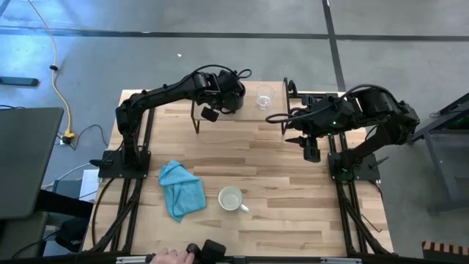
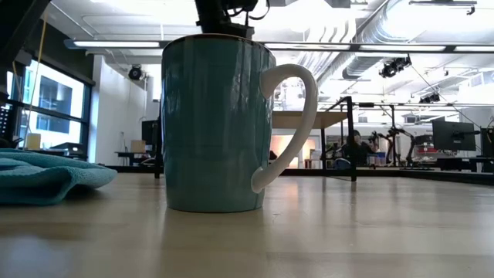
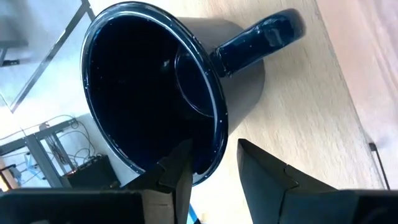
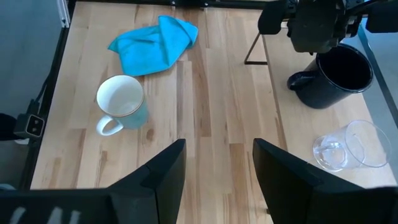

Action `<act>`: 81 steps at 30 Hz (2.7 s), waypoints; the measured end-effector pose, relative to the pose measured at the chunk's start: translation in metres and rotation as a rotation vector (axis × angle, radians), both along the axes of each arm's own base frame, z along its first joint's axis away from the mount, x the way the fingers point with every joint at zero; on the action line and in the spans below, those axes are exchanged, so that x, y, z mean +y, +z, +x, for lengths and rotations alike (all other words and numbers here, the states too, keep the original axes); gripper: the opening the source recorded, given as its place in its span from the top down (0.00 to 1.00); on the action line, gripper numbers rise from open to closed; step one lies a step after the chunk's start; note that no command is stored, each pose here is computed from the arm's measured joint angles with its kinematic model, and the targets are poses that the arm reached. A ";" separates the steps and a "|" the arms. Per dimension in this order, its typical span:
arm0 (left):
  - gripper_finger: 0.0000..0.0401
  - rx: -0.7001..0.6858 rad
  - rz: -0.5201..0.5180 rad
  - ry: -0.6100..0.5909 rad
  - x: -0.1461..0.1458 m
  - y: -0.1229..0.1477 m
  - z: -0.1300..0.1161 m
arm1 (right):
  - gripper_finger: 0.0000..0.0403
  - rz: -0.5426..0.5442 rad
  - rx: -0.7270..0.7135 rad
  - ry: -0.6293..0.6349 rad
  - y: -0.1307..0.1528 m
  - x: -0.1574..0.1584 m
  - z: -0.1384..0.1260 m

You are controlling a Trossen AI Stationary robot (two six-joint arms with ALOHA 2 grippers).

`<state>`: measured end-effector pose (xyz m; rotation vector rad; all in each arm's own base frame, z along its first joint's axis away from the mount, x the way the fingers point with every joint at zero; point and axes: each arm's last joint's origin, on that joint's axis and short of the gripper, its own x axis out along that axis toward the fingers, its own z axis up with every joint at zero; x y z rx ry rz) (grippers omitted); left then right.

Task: Stack small to large cups/mugs on shelf
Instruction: Put the dark blue mug on the shelf

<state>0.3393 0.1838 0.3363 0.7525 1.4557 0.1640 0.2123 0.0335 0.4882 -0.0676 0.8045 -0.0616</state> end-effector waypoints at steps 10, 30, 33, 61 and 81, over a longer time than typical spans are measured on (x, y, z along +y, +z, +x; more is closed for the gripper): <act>0.72 -0.001 -0.014 -0.029 -0.001 0.000 0.001 | 0.56 0.001 0.001 0.002 0.000 0.000 0.000; 0.72 -0.016 -0.067 -0.101 -0.005 -0.001 0.004 | 0.56 -0.012 0.002 0.015 0.000 0.000 0.000; 0.72 -0.018 -0.073 -0.123 -0.008 -0.001 0.006 | 0.56 -0.012 0.002 0.015 0.000 0.000 0.000; 0.83 -0.074 -0.059 -0.148 -0.005 0.002 0.010 | 0.56 -0.017 -0.003 0.020 0.000 0.000 0.000; 0.91 -0.054 -0.071 -0.168 -0.006 0.001 0.008 | 0.56 -0.012 -0.004 0.015 0.000 0.000 0.000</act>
